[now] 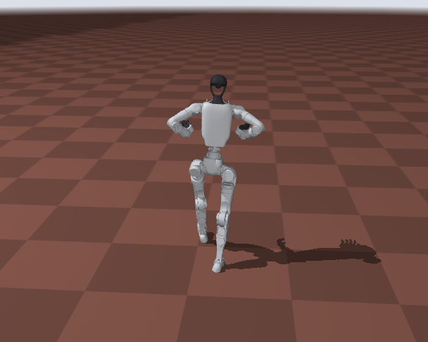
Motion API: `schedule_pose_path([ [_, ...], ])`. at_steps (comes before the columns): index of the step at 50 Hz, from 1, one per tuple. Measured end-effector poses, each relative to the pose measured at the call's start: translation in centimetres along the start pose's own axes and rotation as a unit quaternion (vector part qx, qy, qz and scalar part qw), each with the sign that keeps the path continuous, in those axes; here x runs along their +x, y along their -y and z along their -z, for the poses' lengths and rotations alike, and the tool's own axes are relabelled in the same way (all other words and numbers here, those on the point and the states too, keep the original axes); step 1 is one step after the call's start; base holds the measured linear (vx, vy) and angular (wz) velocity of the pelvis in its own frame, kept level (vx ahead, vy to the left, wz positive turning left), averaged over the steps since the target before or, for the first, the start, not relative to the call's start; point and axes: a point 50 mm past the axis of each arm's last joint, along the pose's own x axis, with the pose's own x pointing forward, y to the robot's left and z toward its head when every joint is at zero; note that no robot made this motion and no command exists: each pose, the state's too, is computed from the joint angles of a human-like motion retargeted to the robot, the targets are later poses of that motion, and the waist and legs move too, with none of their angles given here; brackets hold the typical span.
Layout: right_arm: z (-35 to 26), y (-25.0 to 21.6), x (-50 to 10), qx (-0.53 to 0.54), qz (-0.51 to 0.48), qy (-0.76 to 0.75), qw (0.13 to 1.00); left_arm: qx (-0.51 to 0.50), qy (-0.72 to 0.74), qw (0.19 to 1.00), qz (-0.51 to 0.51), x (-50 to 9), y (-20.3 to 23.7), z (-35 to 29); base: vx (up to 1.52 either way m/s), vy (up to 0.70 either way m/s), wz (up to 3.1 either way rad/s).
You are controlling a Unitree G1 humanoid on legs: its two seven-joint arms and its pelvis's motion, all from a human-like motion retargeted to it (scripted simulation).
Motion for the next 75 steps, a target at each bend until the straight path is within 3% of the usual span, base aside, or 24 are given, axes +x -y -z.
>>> schedule_pose_path([
  [14,0.3,0.5,-0.4,0.001,-0.004,-0.022,1.0,-0.042,-0.032,0.999,0.012,-0.3,0.4,0.7,0.75,0.13,-0.11],
  [44,-0.2,-0.1,0.7,-0.014,-0.011,0.001,1.0,-0.023,-0.036,0.999,0.004,0.0,0.3,1.2,0.62,-0.05,0.43],
  [75,0.4,0.3,-0.6,0.008,0.028,-0.025,0.999,-0.009,-0.01,1.0,0.016,0.4,0.3,-0.2,0.6,-0.07,-0.57],
])
